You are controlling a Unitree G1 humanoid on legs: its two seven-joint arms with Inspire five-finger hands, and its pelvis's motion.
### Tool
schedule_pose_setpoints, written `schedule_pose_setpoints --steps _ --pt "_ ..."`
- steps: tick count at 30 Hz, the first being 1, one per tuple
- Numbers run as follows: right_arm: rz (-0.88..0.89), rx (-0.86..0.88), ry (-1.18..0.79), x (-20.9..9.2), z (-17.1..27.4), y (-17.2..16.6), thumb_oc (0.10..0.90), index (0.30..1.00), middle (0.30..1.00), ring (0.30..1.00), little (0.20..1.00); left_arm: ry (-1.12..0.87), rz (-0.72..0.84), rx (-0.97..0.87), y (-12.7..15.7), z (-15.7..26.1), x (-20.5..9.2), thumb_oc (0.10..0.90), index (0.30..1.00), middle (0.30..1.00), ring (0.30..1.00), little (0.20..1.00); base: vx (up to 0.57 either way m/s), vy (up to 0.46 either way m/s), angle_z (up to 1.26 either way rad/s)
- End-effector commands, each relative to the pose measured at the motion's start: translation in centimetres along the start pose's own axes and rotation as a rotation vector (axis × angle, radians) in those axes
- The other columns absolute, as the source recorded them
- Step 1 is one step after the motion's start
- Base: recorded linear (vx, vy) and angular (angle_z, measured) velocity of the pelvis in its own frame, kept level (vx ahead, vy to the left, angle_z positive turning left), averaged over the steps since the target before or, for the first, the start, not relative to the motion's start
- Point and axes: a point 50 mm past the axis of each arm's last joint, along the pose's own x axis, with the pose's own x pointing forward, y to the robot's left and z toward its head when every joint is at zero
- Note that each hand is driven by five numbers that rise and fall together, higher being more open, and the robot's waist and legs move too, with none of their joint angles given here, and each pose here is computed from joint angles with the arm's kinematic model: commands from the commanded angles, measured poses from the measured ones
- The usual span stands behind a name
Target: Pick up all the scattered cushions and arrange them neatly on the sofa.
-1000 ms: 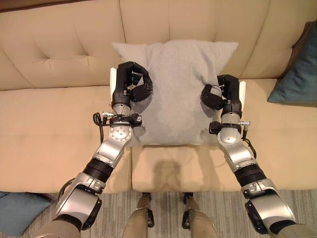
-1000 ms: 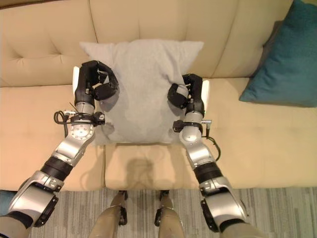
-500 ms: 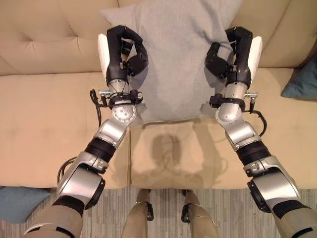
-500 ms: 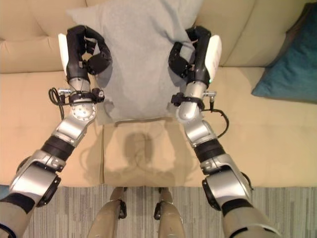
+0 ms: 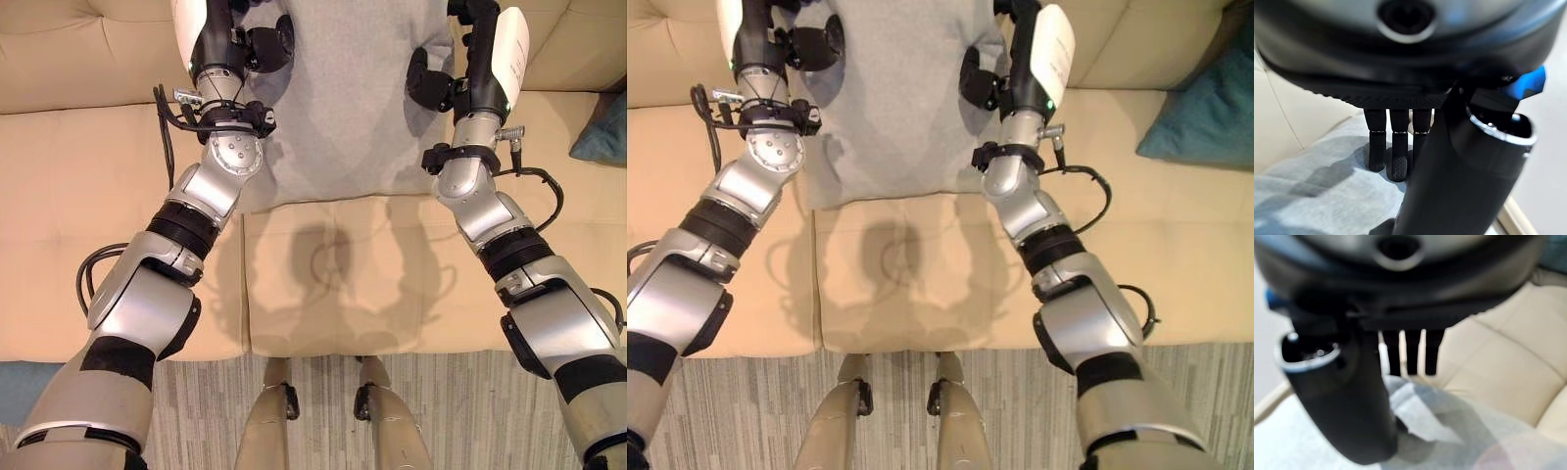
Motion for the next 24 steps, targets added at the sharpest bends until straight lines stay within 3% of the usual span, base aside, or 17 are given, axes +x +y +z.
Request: schedule_pose_setpoints --steps 1,8,13,15,20,24 --pt "-0.017 0.155 -0.155 0.4 4.5 0.9 0.8 0.9 0.9 0.9 0.9 -0.229 -0.003 -0.188 -0.7 4.9 0.4 0.8 0.9 0.9 0.9 0.9 0.0 0.0 0.0" --pt "-0.035 0.151 -0.039 -1.5 -0.5 -1.1 0.8 0.9 0.9 0.9 0.9 -0.112 0.029 -0.106 3.3 -0.8 -1.7 0.8 0.9 0.9 0.9 0.9 0.0 0.0 0.0" --pt "-0.072 0.12 0.112 -4.3 -6.2 -4.2 0.8 0.9 0.9 0.9 0.9 0.07 0.108 -0.016 8.9 -6.8 -4.2 0.8 0.9 0.9 0.9 0.9 0.0 -0.006 0.0" --pt "-0.067 0.092 0.208 -7.3 -9.4 -5.7 0.8 0.9 0.9 0.9 0.9 0.179 0.155 -0.007 12.1 -10.0 -7.5 0.8 0.9 0.9 0.9 0.9 0.0 0.0 0.0" --pt "-0.032 0.096 0.319 -11.4 -12.0 -6.0 0.8 0.9 0.9 0.9 0.9 0.285 0.122 -0.003 13.0 -12.3 -11.9 0.8 0.9 0.9 0.9 0.9 0.0 -0.003 0.01" --pt "0.021 0.091 0.445 -15.9 -14.2 -6.0 0.8 0.9 0.9 0.9 0.9 0.426 0.082 -0.044 12.5 -14.1 -17.4 0.8 0.9 0.9 0.9 0.9 0.01 0.002 0.03"
